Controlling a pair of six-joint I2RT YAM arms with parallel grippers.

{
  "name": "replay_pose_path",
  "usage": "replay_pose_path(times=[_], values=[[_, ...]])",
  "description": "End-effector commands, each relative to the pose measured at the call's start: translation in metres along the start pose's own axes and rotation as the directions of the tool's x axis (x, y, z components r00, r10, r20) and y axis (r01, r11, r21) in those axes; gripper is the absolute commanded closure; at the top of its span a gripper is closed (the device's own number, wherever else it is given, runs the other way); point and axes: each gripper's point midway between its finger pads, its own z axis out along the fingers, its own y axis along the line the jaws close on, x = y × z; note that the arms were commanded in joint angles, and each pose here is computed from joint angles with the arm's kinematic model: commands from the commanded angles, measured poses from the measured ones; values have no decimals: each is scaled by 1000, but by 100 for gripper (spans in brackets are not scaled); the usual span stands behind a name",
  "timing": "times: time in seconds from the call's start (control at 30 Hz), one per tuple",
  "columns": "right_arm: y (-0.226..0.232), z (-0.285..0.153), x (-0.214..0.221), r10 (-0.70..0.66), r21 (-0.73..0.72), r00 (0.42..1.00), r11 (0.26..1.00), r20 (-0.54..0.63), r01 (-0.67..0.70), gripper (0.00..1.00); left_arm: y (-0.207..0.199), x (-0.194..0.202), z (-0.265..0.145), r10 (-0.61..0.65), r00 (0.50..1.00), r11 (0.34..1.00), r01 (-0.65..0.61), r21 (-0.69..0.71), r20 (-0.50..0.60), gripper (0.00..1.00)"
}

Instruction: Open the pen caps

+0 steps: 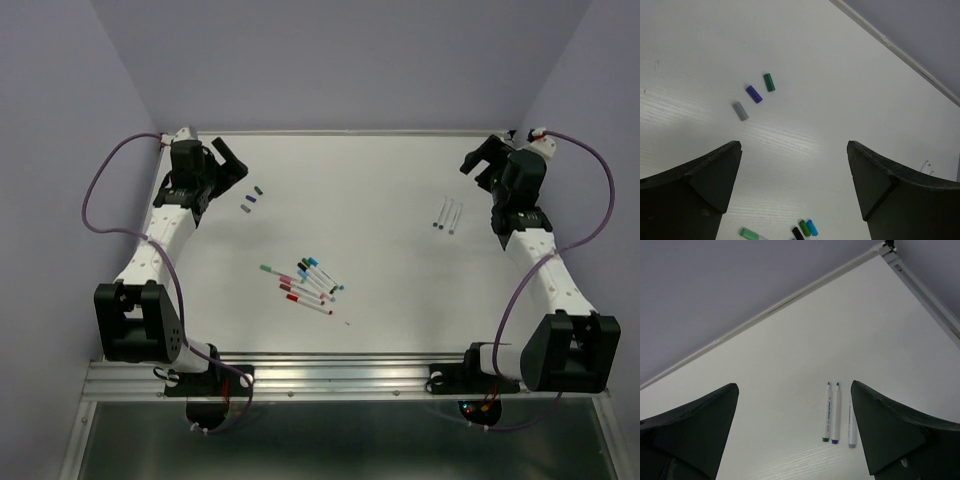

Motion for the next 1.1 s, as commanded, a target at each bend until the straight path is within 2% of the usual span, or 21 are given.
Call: replay_pose_path(times=[0.0,0.07,0.17,0.23,0.33,0.4,0.47,0.5,0.53,0.57,0.63,0.77,0.8,0.93,1.07], values=[[20,-5,8,28,-129,999,991,-29,-31,0,-11,-10,-12,11,999,998,-13,59,45,1],[41,-14,17,-6,-242,996,970,-88,-16,0,-12,-11,-14,11,999,998,-14,60,49,1],[62,-24,38,-81,-266,988,963,-133,43,0,-11,-10,-17,14,999,998,-17,60,52,1],[95,-40,75,-228,-322,958,933,-177,162,0,-8,-7,-18,14,999,998,-16,56,49,1],[138,-60,113,-335,-430,912,878,-238,210,0,-4,-4,-18,13,999,999,-15,43,47,1],[150,-66,151,-411,-470,862,849,-297,242,0,-3,-3,-19,13,999,999,-15,40,48,1],[172,-84,183,-500,-522,813,798,-297,300,0,0,1,-18,11,999,999,-13,34,42,1],[172,-86,211,-563,-543,760,769,-325,338,0,2,1,-18,11,999,999,-12,29,43,1],[178,-92,225,-592,-566,732,749,-337,345,0,2,2,-17,13,999,1000,-14,28,42,1],[186,-101,250,-637,-610,673,717,-376,337,0,3,3,-16,16,999,1000,-17,26,36,1],[192,-109,269,-672,-645,617,691,-409,325,0,4,5,-15,17,999,1000,-18,25,29,1],[193,-121,301,-770,-672,516,610,-376,420,0,5,6,-15,19,999,999,-19,25,33,1],[193,-132,314,-814,-706,466,554,-347,440,0,6,8,-15,20,999,999,-21,26,29,1],[188,-147,338,-874,-755,377,464,-306,464,0,6,10,-11,23,1000,999,-24,29,19,1],[186,-149,346,-887,-765,350,444,-301,466,0,5,11,-9,25,1000,999,-25,35,12,1]])
